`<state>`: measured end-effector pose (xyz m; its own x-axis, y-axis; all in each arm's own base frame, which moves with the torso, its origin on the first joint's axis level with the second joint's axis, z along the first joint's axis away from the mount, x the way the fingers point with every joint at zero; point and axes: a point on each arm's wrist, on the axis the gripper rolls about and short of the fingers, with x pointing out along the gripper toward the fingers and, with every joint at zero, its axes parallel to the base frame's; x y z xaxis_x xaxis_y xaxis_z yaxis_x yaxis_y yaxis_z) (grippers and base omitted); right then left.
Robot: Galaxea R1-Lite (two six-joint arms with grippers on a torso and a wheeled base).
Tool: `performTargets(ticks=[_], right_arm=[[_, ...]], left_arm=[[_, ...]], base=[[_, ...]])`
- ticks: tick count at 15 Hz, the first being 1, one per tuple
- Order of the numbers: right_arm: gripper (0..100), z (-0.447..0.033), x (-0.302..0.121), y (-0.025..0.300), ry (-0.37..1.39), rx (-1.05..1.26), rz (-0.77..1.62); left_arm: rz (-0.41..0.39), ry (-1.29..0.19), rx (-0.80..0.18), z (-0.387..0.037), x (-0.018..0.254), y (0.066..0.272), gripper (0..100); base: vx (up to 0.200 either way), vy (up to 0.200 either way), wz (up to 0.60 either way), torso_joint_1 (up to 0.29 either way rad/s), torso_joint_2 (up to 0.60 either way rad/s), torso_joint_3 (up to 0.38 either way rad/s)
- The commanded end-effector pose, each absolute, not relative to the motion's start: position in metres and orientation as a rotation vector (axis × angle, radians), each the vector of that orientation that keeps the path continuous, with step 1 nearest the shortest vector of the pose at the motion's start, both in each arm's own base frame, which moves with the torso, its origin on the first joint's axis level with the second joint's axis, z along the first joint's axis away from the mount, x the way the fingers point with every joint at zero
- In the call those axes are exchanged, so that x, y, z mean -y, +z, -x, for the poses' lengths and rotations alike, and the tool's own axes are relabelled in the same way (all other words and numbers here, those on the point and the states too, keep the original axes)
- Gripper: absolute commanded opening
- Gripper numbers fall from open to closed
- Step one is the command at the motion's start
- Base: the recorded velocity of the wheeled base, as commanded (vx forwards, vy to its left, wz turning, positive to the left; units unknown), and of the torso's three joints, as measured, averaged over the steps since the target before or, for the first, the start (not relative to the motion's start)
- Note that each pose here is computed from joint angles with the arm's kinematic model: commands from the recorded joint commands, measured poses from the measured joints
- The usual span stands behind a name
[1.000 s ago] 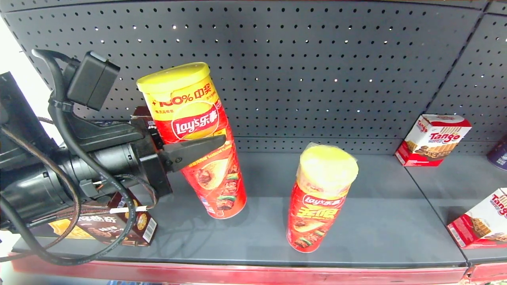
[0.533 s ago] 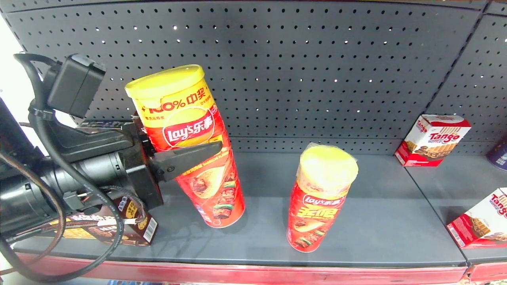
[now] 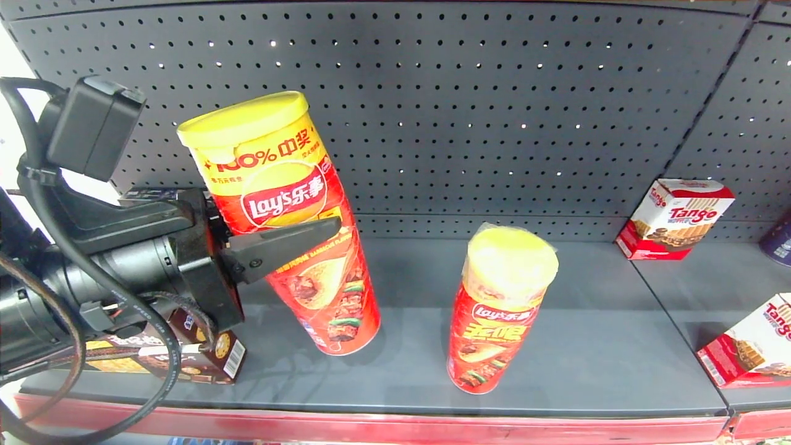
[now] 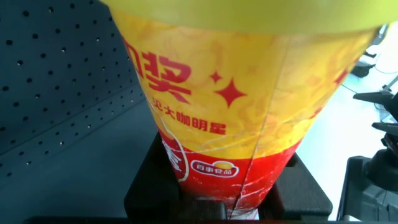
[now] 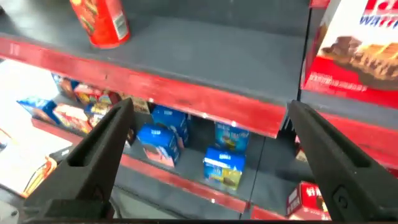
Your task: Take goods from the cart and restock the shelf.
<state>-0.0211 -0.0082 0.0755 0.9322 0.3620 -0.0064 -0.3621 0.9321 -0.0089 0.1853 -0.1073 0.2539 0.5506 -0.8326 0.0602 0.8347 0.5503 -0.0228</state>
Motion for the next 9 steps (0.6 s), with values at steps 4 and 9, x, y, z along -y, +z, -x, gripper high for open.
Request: performTargets(ticks=[4,9], right_arm=[[100,0.0212,0.0084,0.0755,0.376,0.002,0.009],[100,0.0212,0.0084,0.0755,0.376,0.002,0.009]], left_arm=[[0.053,-1.008,0.049,-0.1832,0.1112,0.2559,0],[0.053,-1.030,0.029,-0.1832,0.1168,0.2537,0]], base=[[0.000,0.000,0.00,0.000,0.00,0.000],[0.000,0.000,0.00,0.000,0.00,0.000]])
